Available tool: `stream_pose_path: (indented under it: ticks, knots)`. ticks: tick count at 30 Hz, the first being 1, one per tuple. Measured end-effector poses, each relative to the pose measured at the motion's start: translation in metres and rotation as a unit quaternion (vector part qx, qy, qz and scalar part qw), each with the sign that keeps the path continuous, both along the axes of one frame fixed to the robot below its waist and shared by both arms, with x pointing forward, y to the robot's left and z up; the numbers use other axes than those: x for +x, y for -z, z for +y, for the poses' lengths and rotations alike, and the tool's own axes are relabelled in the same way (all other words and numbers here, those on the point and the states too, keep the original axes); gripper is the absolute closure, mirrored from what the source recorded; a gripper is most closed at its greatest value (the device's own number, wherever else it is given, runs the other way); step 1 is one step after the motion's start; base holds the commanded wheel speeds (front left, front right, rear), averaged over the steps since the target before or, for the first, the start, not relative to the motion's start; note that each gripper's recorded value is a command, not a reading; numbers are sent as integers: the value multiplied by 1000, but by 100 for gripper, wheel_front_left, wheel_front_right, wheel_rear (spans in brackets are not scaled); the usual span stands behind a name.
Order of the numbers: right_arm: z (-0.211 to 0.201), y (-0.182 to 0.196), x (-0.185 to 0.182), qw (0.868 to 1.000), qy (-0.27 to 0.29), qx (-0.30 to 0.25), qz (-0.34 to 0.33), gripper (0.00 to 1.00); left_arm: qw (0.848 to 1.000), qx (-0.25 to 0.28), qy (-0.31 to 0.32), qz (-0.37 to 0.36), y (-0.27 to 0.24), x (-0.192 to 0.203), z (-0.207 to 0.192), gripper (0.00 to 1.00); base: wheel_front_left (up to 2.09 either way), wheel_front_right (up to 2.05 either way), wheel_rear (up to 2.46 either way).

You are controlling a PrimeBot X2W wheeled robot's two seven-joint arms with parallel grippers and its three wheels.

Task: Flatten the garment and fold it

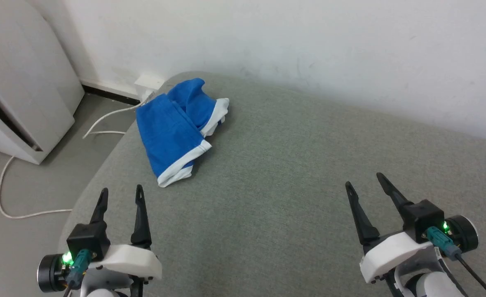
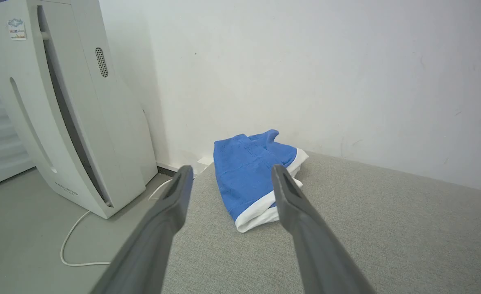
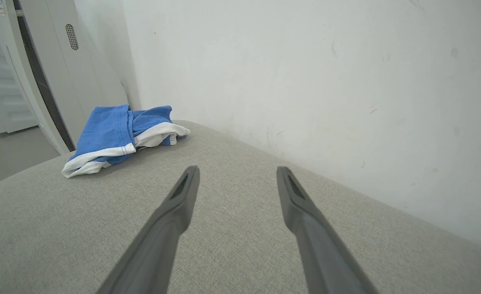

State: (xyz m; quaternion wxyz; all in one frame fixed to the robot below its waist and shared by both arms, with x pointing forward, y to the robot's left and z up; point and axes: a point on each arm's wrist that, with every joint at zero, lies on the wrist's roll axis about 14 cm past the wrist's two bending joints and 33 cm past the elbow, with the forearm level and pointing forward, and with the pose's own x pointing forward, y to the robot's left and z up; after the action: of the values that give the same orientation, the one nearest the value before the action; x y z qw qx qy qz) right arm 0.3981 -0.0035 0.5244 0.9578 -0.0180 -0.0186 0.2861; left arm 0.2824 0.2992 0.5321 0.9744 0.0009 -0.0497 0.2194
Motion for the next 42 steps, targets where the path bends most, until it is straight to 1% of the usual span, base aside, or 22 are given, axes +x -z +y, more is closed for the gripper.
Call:
stream_pose_path:
  ticks: [17,26,42]
  knots:
    - [36,-3,-3,999,-51,4,-8,0,999,-1,-49,-8,2,-28,22,0,0,0,0]
    - [57,-4,-7,997,-81,6,-10,0,997,-9,-75,-14,5,-43,31,0,0,0,0]
    - [86,-6,-12,992,-122,11,-14,0,995,-19,-102,-12,12,-63,41,0,0,0,0]
